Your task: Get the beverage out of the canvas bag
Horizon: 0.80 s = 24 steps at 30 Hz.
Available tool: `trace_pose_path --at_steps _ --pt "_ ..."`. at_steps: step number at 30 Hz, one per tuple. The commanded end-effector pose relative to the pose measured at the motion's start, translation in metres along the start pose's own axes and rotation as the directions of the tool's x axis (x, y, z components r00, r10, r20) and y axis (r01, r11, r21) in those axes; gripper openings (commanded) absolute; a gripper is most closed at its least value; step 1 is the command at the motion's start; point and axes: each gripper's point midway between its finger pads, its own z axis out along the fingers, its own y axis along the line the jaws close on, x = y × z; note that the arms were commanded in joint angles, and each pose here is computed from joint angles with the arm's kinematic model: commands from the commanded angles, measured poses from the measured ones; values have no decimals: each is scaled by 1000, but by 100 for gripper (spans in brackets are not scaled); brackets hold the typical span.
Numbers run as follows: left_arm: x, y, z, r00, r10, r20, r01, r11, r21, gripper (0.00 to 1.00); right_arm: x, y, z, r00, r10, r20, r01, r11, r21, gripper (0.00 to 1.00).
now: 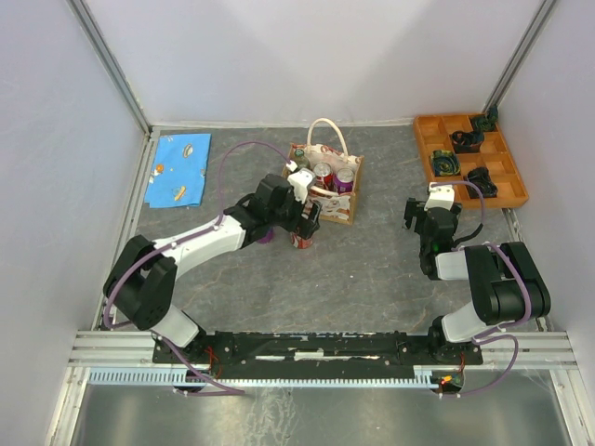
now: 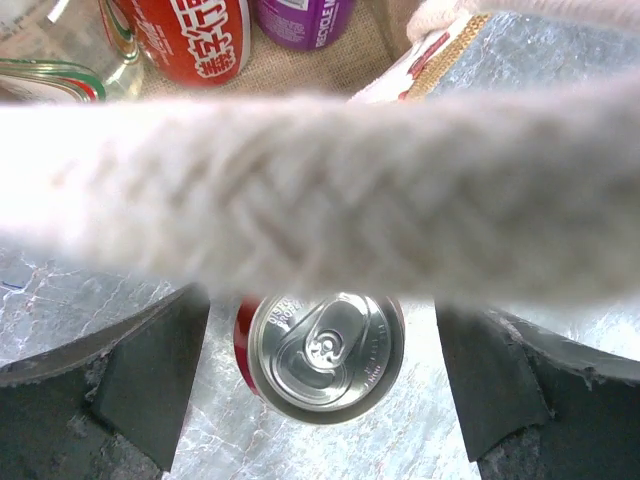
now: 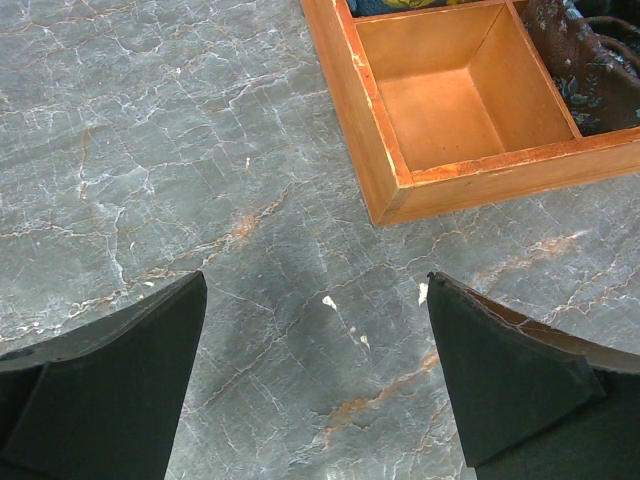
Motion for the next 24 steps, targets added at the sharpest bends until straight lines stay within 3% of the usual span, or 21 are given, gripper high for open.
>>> trace_pose_path --at_steps 1,8,14,20,24 --pt "-41 -2 -20 993 4 119 -3 1000 -10 99 -19 -1 3 998 25 57 -26 1000 9 99" --pt "-129 -20 -77 951 85 298 -98 995 28 96 -20 -1 3 998 26 58 -27 1000 10 99" --pt "-210 -30 -124 848 194 494 -218 976 -9 62 -20 -1 3 998 25 58 -26 1000 9 99" --pt "-235 -23 -88 808 337 483 -348 935 -69 50 -20 -1 3 998 26 58 -26 1000 8 99" --pt "-229 -26 -35 828 366 426 -427 903 54 52 -19 -1 3 998 25 57 -25 1000 8 99"
